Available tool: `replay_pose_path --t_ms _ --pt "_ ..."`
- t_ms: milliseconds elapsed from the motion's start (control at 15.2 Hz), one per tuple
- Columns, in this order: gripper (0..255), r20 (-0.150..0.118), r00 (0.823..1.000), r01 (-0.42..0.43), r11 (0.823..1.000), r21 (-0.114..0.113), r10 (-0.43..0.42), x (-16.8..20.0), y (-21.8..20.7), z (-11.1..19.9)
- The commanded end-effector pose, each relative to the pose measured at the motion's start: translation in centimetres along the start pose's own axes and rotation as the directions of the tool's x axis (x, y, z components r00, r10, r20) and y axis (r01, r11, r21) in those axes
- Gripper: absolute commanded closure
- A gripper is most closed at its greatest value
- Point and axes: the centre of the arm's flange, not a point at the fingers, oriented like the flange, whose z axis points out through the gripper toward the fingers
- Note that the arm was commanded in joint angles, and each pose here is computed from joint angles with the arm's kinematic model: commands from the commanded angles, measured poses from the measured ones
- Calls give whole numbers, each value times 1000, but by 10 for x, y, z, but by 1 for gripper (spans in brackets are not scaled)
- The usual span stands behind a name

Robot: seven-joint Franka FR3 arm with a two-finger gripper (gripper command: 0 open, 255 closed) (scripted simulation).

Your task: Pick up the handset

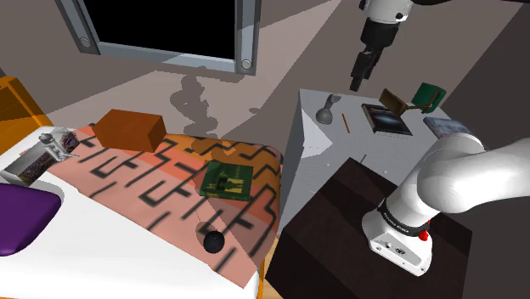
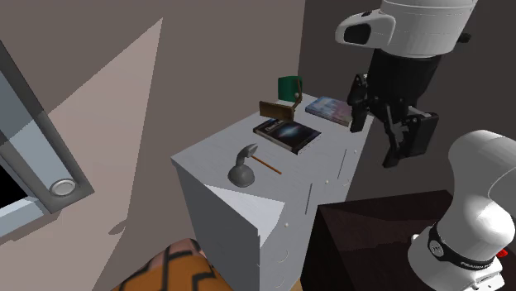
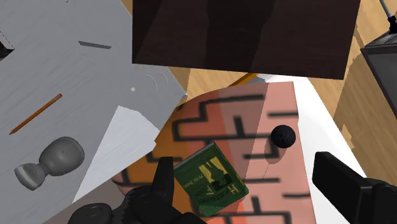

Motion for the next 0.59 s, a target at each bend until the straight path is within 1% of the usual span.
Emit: replay_pose_path --t_ms 0,264,528 --pt "0 0 1000 0 1000 0 0 0 0 0" --pt "0 -13 998 -58 998 -32 57 23 29 32" --pt "0 -27 993 -115 991 -63 114 44 60 63"
